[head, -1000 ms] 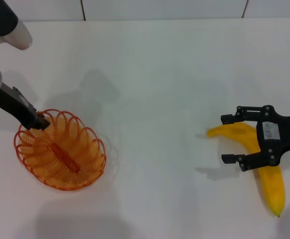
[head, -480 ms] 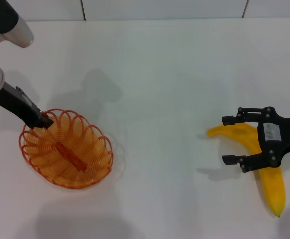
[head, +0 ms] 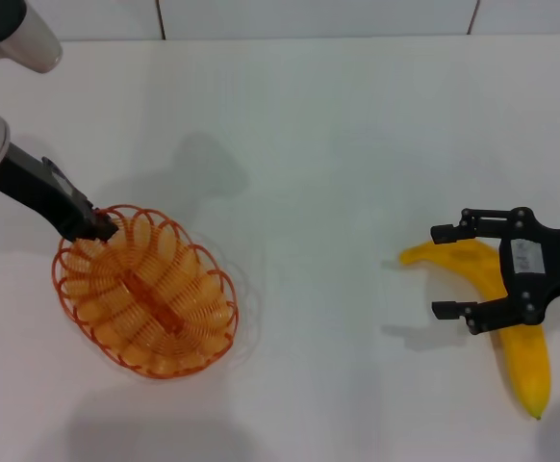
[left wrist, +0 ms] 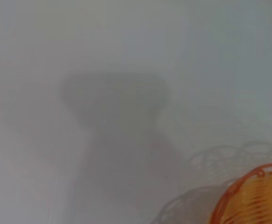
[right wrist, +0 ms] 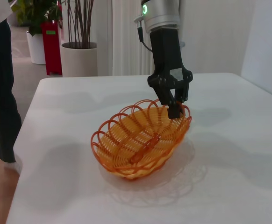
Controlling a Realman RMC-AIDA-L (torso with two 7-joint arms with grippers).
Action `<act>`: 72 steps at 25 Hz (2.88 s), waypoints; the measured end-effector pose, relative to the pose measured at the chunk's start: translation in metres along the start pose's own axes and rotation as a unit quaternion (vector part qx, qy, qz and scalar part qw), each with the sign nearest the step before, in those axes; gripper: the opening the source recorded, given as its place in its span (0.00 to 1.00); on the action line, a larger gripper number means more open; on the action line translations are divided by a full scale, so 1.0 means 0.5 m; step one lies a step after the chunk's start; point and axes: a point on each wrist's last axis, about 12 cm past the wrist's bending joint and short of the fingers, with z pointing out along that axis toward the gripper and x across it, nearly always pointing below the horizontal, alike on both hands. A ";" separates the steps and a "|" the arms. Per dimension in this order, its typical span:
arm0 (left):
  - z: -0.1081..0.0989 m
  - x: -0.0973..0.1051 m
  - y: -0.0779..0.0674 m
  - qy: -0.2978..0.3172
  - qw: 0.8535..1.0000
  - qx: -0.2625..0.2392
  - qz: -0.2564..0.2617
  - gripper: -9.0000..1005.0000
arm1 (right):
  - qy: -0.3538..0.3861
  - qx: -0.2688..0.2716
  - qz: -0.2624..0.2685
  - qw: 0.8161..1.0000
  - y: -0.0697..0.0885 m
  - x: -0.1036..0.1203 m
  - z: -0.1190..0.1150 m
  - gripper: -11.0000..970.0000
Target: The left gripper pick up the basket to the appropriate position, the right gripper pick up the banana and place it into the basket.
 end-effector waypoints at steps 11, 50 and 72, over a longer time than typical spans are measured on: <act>-0.004 0.013 -0.018 -0.020 0.999 0.048 -0.008 0.10 | 0.001 0.002 0.000 1.000 0.000 0.001 -0.003 0.92; 0.119 -0.038 -0.066 -0.119 0.945 0.185 -0.242 0.10 | -0.008 0.002 -0.013 1.000 -0.017 -0.017 0.007 0.92; 0.142 0.003 -0.080 -0.085 0.917 0.210 -0.328 0.09 | -0.010 0.006 -0.015 1.000 -0.019 -0.019 0.006 0.92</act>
